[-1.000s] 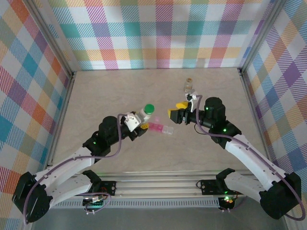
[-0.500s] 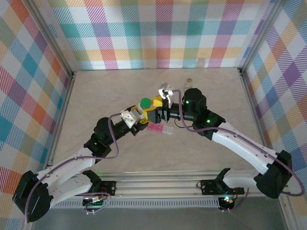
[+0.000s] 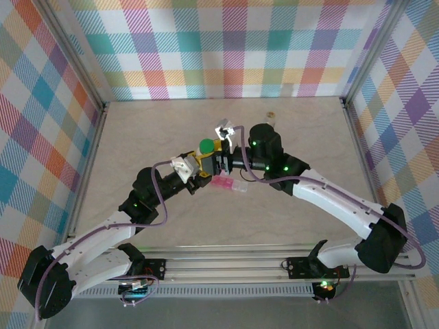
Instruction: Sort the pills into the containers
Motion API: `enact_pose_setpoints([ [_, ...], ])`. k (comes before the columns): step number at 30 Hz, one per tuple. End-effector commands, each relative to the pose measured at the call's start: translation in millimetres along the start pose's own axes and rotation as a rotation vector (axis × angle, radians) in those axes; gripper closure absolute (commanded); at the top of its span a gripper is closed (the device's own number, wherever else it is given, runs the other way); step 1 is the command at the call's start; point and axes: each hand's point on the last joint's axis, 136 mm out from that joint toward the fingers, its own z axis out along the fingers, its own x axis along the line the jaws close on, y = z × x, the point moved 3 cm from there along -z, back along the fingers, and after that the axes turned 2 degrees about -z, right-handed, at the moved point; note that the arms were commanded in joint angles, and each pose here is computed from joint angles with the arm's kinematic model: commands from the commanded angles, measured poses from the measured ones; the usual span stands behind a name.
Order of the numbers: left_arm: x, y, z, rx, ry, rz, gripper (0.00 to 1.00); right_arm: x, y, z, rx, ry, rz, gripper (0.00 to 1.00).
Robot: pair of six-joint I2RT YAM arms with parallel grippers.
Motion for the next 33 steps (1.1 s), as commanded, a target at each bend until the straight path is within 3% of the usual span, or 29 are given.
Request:
enact_pose_setpoints([
  [1,-1,41,-3,-0.135,-0.023,0.044,0.96,-5,1,5,-0.005,-0.02,0.062,0.48],
  [8,0,56,-17,-0.215,0.01,0.066,0.87,-19,-1,-10,-0.069,-0.146,0.09,0.66],
  [14,0,65,-27,-0.269,0.028,0.058,0.78,-29,-3,-18,-0.076,-0.231,0.125,0.73],
  [20,-2,70,-32,-0.298,0.023,0.063,0.64,-29,-2,-23,-0.104,-0.247,0.147,0.75],
  [24,-3,70,-34,-0.299,0.02,0.066,0.6,-24,6,-27,-0.135,-0.229,0.153,0.75],
  [28,-4,71,-35,-0.302,0.018,0.069,0.48,-18,13,-33,-0.17,-0.212,0.16,0.76],
  [33,-4,70,-35,-0.302,0.026,0.068,0.43,-12,21,-37,-0.204,-0.187,0.174,0.76],
])
